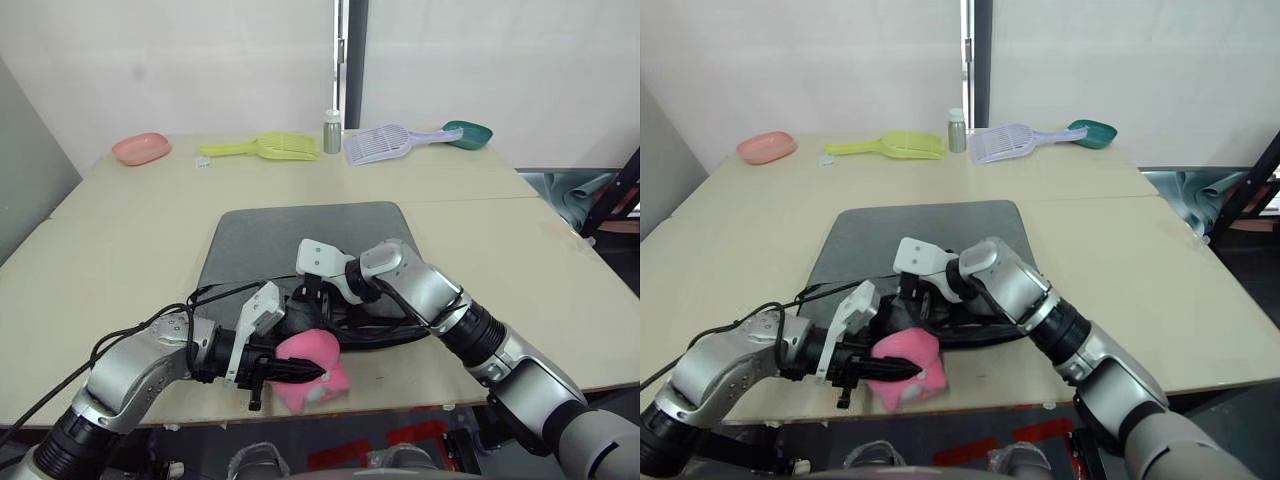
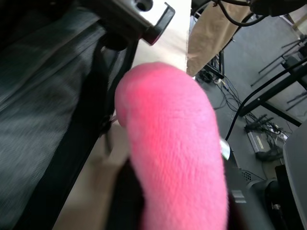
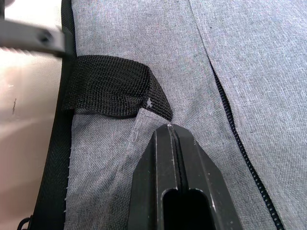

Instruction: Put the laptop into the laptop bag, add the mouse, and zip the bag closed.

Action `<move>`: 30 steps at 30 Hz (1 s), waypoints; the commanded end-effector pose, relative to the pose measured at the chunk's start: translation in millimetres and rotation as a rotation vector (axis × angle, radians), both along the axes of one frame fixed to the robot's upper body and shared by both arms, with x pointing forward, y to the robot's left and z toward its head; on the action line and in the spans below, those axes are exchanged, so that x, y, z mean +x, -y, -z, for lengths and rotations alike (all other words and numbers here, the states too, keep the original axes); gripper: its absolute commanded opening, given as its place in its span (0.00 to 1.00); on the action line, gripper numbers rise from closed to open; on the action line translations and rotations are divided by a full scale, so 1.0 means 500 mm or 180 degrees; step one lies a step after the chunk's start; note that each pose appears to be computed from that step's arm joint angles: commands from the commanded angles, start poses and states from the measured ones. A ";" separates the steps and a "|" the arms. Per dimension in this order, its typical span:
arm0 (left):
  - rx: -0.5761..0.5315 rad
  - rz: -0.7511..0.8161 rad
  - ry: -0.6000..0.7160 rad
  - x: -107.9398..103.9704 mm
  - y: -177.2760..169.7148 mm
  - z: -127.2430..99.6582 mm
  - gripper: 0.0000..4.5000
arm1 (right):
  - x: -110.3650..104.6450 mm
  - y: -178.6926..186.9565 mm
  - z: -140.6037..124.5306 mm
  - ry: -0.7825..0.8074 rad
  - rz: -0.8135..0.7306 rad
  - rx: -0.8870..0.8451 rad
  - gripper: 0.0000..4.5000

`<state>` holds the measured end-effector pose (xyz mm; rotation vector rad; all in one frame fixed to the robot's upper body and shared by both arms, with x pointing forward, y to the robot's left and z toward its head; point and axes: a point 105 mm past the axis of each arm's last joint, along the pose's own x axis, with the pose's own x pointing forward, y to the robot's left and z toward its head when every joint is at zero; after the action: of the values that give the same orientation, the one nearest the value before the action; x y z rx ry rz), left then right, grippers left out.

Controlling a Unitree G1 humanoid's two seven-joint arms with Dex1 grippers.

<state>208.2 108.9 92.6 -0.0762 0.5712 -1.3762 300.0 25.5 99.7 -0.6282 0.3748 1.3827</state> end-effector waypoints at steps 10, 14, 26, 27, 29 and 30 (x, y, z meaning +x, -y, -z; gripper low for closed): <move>0.0031 -0.0290 0.0540 -0.051 -0.108 -0.163 0.99 | 0.022 0.053 0.083 -0.0337 0.0371 -0.0411 0.00; 0.0140 -0.0616 0.0718 -0.055 -0.189 -0.212 0.99 | 0.023 0.041 0.047 -0.0435 0.0341 -0.0105 0.00; -0.0216 -0.0514 0.1530 0.035 -0.181 -0.298 0.99 | -0.007 0.092 -0.233 -0.0726 0.0270 0.1601 0.00; -0.0212 -0.0448 0.1527 0.044 -0.173 -0.293 0.99 | -0.016 0.108 -0.255 -0.0696 0.0256 0.1680 0.00; -0.0212 -0.0294 0.1523 0.057 -0.159 -0.285 0.99 | -0.032 0.139 -0.287 -0.0618 0.0261 0.1779 0.00; -0.0222 -0.0233 0.1505 0.063 -0.152 -0.281 0.99 | -0.040 0.154 -0.300 -0.0565 0.0273 0.1807 0.00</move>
<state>236.6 187.6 232.9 0.1408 0.1368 -1.2634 293.9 -47.3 231.7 -0.0170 0.1981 1.3483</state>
